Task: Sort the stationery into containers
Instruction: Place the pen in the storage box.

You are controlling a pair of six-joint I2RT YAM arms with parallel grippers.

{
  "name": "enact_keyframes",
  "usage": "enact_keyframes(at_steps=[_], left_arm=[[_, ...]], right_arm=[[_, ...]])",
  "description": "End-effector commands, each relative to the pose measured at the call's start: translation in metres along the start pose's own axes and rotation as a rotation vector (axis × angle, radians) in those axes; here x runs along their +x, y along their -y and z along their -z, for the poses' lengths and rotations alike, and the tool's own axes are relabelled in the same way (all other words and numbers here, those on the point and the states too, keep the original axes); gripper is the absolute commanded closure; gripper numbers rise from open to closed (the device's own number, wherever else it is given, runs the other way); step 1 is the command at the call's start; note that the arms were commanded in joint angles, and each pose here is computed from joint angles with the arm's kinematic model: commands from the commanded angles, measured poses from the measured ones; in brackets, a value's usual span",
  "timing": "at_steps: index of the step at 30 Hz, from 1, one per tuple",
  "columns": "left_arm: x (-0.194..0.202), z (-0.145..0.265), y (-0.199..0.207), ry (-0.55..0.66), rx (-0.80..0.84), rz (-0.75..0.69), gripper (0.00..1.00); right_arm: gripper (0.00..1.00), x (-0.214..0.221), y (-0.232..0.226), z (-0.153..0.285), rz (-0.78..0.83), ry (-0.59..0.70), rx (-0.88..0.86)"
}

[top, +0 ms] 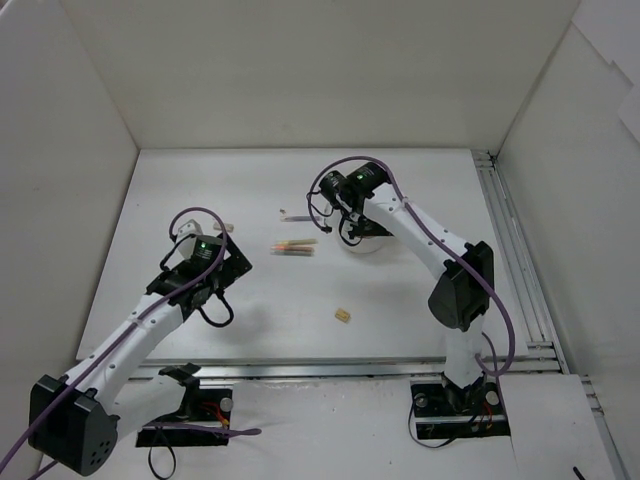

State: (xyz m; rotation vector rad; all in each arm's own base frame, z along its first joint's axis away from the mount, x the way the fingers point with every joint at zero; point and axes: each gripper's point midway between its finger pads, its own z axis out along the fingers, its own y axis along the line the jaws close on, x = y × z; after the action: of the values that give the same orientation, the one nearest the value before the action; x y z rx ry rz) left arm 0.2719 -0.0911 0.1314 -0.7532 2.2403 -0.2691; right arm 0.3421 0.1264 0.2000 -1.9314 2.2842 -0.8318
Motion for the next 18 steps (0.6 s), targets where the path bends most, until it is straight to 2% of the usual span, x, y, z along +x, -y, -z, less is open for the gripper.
enact_keyframes(at_steps=[1, 8, 15, 16, 18], left_arm=[[-0.012, -0.003, 0.014, 0.032, 0.036, 0.003, 0.01], [-0.013, -0.009, 0.016, 0.022, 0.028, -0.004, 0.01], [-0.010, -0.015, 0.019, 0.003, 0.028, -0.014, 0.01], [-0.009, -0.016, 0.019, 0.002, 0.029, -0.014, 0.01], [-0.006, -0.018, 0.019, -0.011, 0.028, -0.017, 0.01]], right_arm=[[1.00, 0.004, -0.002, -0.001, 0.057, -0.014, -0.020], [1.00, -0.013, 0.012, -0.011, 0.049, -0.032, 0.008], [0.95, -0.022, 0.018, -0.022, 0.054, -0.031, 0.022], [0.89, -0.023, 0.018, -0.023, 0.057, -0.031, 0.020], [0.64, -0.027, 0.022, -0.024, 0.046, -0.026, 0.036]])
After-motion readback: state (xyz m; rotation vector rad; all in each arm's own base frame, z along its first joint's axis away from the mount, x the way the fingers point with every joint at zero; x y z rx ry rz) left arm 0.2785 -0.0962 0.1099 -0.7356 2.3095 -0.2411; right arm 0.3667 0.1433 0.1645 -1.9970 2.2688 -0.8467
